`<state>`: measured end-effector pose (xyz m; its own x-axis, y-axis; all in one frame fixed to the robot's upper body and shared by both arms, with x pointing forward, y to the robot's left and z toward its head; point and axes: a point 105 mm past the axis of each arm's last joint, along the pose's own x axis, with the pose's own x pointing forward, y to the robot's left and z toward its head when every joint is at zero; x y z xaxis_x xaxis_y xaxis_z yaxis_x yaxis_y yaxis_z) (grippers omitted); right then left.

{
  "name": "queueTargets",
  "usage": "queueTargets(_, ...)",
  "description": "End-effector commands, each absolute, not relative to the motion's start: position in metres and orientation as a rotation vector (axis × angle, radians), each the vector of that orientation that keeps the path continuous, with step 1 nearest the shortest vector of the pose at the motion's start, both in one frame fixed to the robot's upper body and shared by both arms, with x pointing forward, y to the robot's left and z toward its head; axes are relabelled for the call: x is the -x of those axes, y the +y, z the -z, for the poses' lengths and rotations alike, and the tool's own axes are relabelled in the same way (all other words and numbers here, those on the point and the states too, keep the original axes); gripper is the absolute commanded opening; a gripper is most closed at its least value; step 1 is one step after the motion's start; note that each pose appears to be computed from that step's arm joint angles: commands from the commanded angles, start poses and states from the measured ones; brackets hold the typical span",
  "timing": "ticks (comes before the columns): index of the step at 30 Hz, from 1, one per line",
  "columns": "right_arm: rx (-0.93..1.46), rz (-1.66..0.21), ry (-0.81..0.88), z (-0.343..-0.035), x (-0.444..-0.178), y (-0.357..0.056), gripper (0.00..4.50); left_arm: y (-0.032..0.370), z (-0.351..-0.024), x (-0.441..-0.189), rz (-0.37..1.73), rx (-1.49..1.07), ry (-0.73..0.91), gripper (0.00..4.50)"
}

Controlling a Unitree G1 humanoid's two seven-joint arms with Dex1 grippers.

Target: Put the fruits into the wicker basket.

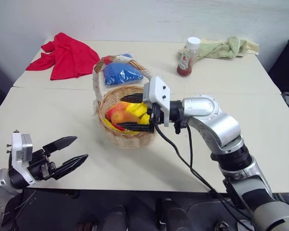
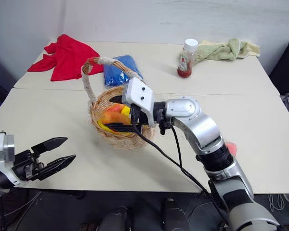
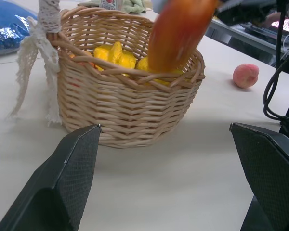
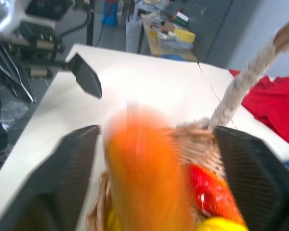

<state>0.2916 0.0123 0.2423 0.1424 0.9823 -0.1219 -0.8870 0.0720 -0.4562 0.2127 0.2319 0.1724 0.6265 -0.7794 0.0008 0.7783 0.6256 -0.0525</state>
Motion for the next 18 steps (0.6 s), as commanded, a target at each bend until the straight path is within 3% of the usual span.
queueTargets(1, 0.543, -1.516, -0.317, -0.25, -0.271, 0.011, 4.46, 0.223, -0.189, -0.216, 0.924, 0.019, -0.042, 4.5)
queueTargets(5, 0.444, -1.57, -0.332, -0.255, -0.259, -0.007, 4.46, 0.218, -0.191, -0.218, 0.966, 0.006, -0.033, 4.5)
queueTargets(7, 0.361, -1.658, -0.324, -0.257, -0.239, -0.03, 4.46, 0.214, -0.194, -0.22, 0.992, 0.005, -0.036, 4.5)
queueTargets(9, 0.347, -1.633, -0.304, -0.255, -0.233, -0.056, 4.46, 0.21, -0.196, -0.222, 1.022, 0.009, -0.039, 4.5)
queueTargets(11, 0.389, -1.526, -0.382, -0.259, -0.235, -0.081, 4.46, 0.207, -0.197, -0.222, 1.054, 0.032, -0.026, 4.5)
queueTargets(15, 0.453, -1.222, -0.25, -0.244, -0.242, -0.149, 4.46, 0.201, -0.191, -0.224, 1.119, 0.001, 0.009, 4.5)
queueTargets(18, 0.478, -0.85, -0.219, -0.229, -0.242, -0.218, 4.46, 0.192, -0.184, -0.231, 1.158, -0.03, 0.008, 4.5)
